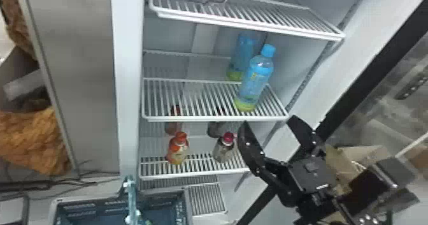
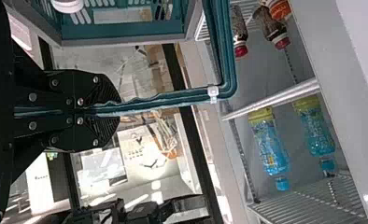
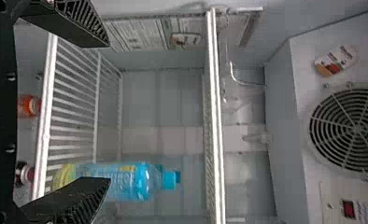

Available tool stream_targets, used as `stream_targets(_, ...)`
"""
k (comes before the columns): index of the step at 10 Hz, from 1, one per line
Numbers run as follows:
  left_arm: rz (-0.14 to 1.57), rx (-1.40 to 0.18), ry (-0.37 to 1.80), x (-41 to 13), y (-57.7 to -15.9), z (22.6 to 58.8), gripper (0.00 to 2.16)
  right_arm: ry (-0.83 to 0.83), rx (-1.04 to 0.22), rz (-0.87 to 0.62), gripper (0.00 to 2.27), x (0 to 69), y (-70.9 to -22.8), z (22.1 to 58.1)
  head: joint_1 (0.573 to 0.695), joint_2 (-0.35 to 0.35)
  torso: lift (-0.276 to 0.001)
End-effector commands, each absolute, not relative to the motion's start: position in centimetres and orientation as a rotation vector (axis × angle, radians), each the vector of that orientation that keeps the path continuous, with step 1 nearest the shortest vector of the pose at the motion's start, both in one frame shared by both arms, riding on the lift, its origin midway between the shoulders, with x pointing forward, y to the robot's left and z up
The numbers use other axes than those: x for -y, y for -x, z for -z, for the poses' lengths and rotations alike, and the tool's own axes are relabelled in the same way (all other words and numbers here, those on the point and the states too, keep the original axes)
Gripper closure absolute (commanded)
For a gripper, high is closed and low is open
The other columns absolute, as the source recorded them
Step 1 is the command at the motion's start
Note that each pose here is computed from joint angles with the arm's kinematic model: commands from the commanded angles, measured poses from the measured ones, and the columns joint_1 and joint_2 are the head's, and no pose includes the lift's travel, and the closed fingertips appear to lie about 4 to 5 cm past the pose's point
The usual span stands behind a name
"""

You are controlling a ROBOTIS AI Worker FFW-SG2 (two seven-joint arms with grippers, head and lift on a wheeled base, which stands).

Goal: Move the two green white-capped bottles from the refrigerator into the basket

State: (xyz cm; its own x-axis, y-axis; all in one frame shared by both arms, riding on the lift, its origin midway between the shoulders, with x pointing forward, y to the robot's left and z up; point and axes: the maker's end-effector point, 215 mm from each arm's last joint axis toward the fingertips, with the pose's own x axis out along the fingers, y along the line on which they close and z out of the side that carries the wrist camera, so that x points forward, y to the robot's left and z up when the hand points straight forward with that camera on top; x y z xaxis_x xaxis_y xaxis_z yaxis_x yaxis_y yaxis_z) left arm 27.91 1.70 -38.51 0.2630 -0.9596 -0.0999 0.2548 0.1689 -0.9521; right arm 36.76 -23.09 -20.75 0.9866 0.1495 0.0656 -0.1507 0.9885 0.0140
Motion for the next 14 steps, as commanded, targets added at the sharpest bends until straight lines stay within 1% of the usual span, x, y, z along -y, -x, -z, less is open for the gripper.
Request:
stream_targets(1,1.048,-0.892,1.016,-1.7,-27.9,38.6,1.19,0.011,0.062,-0.102,0.01,24.8,-36.4,21.5,0.695,-0.35,-0.004)
stream_targets(4,1.046,-0.89,1.014,-1.7,-28.0,38.6,1.19,0.028,0.03,-0.063,0.01,26.8,-36.0,26.0,0.695,-0.35,-0.004)
stream_targets(5,1.041,-0.89,1.017,-1.8,-27.9,38.7,1.19,0.026,0.031,-0.056,0.01,27.1,-35.9,26.6,0.695,-0.35,-0.004)
stream_targets(14,1.05,-0.887,1.016,-1.6,-27.8,38.5,1.19,0.019,0.076,-0.05,0.01,27.1,-35.8,25.2,0.695,-0.35,-0.004)
